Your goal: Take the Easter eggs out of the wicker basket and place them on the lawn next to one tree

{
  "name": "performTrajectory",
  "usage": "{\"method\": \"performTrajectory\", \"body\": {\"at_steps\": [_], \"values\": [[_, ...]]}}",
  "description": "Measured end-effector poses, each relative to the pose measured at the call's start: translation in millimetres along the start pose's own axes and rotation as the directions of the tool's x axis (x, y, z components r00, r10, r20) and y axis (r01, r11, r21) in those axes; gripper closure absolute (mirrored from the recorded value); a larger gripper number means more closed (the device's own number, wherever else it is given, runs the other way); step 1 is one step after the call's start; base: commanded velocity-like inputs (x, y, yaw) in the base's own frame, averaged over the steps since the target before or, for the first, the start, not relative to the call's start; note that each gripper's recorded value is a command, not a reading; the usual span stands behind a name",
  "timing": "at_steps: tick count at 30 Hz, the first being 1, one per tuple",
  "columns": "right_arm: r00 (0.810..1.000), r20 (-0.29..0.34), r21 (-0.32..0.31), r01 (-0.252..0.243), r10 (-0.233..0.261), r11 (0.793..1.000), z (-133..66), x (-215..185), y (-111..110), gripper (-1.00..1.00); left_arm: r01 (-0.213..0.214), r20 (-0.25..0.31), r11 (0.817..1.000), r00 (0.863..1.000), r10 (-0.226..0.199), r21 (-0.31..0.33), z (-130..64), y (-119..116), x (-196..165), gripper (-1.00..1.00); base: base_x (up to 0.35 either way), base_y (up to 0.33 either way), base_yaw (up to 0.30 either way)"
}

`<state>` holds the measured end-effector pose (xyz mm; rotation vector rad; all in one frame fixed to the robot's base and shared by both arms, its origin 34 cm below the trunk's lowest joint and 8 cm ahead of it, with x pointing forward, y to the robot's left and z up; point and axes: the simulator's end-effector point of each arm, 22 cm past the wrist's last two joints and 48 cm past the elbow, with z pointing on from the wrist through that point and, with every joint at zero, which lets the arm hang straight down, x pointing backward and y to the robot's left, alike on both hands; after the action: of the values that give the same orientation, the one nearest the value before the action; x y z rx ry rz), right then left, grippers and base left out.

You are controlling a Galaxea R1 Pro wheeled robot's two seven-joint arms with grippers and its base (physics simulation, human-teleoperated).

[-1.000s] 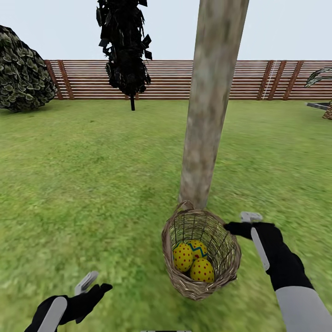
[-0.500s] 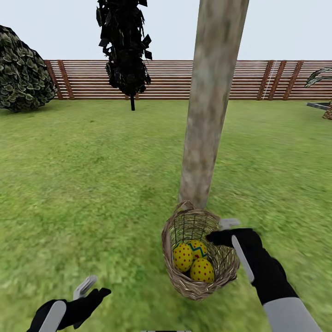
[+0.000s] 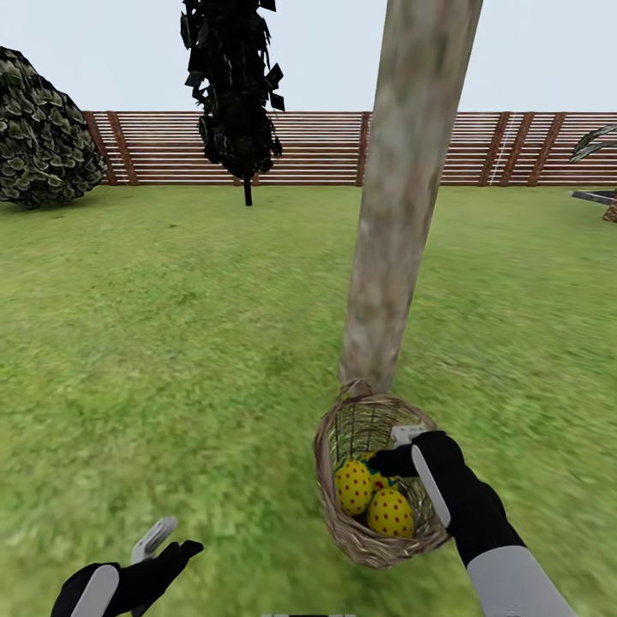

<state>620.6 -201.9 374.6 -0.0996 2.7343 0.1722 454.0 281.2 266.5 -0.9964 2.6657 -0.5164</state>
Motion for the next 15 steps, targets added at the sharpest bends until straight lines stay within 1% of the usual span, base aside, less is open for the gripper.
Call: {"method": "performTrajectory", "body": {"at_steps": [10,15], "values": [[0.999,-0.033,0.005,-0.01,0.01,1.0,6.6,3.8,-2.8,-1.0,0.001,-0.001,1.0,1.0,-0.001,0.001,0.1,0.2,0.5,-1.0,0.015,0.012,0.0],[0.997,-0.07,0.008,-0.014,0.015,1.0,14.2,8.6,-5.1,-1.0,0.0,-0.001,1.0,1.0,0.0,-0.004,0.0,0.9,0.6,-1.0,0.189,0.001,0.0]]}}
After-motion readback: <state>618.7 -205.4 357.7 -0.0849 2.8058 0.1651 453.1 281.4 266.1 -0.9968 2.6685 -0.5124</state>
